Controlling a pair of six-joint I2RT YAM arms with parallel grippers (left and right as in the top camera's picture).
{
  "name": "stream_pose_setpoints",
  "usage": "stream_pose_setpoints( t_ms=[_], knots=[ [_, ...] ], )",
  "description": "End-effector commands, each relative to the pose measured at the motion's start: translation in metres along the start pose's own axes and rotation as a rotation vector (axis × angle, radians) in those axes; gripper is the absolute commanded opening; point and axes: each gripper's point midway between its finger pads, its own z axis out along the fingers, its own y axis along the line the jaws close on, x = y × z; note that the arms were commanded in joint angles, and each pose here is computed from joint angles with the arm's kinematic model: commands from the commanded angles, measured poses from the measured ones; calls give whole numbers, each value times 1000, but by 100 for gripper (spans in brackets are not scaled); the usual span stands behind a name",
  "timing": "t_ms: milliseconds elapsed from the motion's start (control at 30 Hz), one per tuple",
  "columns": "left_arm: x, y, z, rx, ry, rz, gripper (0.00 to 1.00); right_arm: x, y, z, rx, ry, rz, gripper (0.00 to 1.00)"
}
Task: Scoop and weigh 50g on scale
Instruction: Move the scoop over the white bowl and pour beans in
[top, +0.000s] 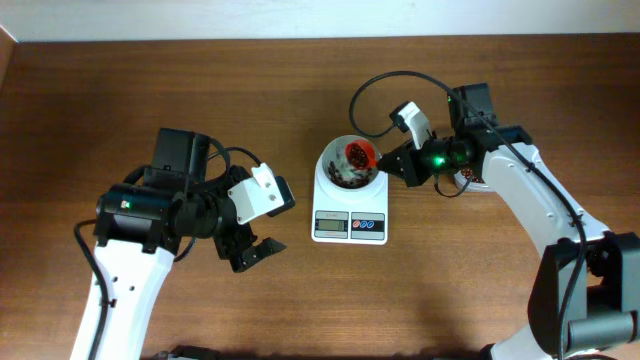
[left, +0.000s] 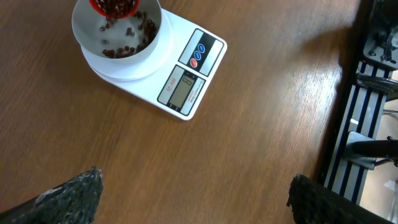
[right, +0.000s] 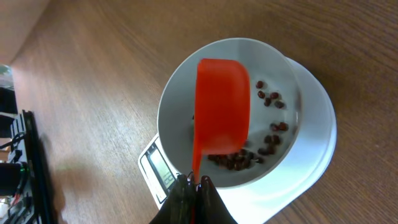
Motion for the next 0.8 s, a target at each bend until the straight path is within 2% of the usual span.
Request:
stream_pose_setpoints(
  t_ms=[0,67,167,200,233,333,367,400,467,500,533,600,633,700,733,767],
  knots=[
    [-1,-2,0,9,-14,4,99,-6,8,-4,-8,-15,-10,4],
    [-1,-2,0,9,-14,4,99,-7,3,-4,14,-18,-8,4],
    [-1,-2,0,9,-14,4,99,-12,24,-5,-100,-52,-102,4],
    [-1,-2,0,9,-14,5,99,-11,6,-4,-3,-32,-29,4],
    [-1,-2,0,9,-14,4,99,-12,13,-4,-43,-44,-74,4],
    [-1,-2,0,9,-14,4,99,-9,5,-4,3,-24,-59,4],
    [-1,-2,0,9,-14,4,99,-4,-9,-5,85,0,30,4],
    [-1,-2,0,9,-14,4,99,-8,13,-4,-39,-27,-76,4],
    [-1,-2,0,9,-14,4,99,-6,2,-4,26,-13,-3,4],
    [-1,-2,0,9,-14,4,99,-10,20,-5,-74,-41,-89,4],
    [-1,-2,0,9,-14,4,99,-10,3,-5,21,-26,-8,4],
    [-1,-2,0,9,-14,4,99,-9,13,-6,-34,-31,-68,4],
    [-1,-1,0,9,-14,4,99,-8,-9,-6,92,-14,45,4],
    [-1,-2,0,9,-14,4,99,-14,0,-7,44,-38,-3,4],
    [-1,-2,0,9,-14,4,99,-13,-9,-7,90,-32,44,4],
    [-1,-2,0,9,-14,4,99,-17,8,-7,-3,-53,-24,4]
  ],
)
